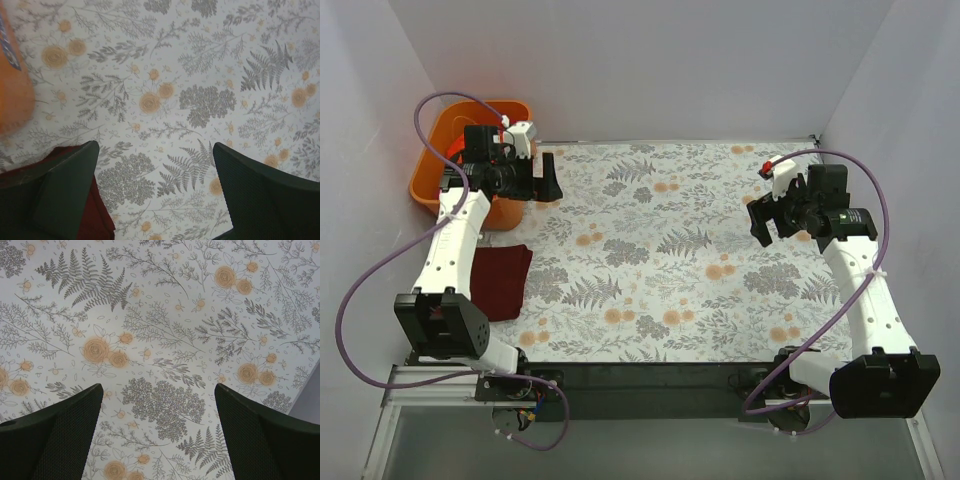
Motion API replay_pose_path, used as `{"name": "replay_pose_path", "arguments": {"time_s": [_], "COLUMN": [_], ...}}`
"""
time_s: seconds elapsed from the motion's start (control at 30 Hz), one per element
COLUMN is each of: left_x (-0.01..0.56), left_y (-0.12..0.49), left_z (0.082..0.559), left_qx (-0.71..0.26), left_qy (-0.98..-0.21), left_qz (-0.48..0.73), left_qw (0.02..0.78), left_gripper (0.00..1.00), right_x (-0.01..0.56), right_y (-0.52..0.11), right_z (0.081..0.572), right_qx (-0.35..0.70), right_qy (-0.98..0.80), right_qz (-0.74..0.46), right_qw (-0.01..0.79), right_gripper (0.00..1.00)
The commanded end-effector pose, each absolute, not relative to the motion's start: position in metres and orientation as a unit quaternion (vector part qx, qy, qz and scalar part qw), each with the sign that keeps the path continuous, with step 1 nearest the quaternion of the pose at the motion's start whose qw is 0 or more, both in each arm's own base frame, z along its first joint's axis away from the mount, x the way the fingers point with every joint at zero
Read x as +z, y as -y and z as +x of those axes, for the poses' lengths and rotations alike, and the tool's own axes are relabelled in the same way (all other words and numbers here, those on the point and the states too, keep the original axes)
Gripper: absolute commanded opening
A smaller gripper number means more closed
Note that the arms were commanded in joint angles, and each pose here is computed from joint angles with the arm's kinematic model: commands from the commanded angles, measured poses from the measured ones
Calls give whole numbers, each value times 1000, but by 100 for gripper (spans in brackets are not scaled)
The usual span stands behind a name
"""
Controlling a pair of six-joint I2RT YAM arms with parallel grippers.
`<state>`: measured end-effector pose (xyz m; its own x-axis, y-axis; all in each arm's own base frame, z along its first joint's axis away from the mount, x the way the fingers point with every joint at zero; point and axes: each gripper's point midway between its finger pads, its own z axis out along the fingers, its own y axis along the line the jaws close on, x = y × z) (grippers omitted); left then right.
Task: Fold and stack the t-shirts
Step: Grab the tshirt from the pile
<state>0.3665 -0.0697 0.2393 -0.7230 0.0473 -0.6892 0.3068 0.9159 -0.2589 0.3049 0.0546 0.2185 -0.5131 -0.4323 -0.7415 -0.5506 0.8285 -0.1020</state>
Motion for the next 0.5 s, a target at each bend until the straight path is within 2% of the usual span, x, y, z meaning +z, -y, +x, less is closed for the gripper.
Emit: {"name": "replay_pose_path", "arguments": {"time_s": [0.0, 0.2, 0.33, 0.47], "left_x": [277, 321, 335, 331], "left_y": [57, 1, -73, -134], "left_z": [396, 461, 500, 523], "left_qx": [-144, -128, -100, -128], "left_qy": [-895, -870, -853, -829], "left_qz": [82, 9, -82, -151], "left_qw": [414, 476, 505, 523], "left_gripper": [98, 98, 98, 98], "right_x": [226, 223, 217, 212], "right_y": [-54, -54, -53, -53], "right_z": [314, 320, 318, 315], "right_qx": [65, 67, 65, 67], "right_qy": [-857, -860, -865, -868], "right_qz": [-288, -288, -286, -281], "right_qw": [422, 416, 408, 403], "right_gripper": [98, 99, 98, 99]}}
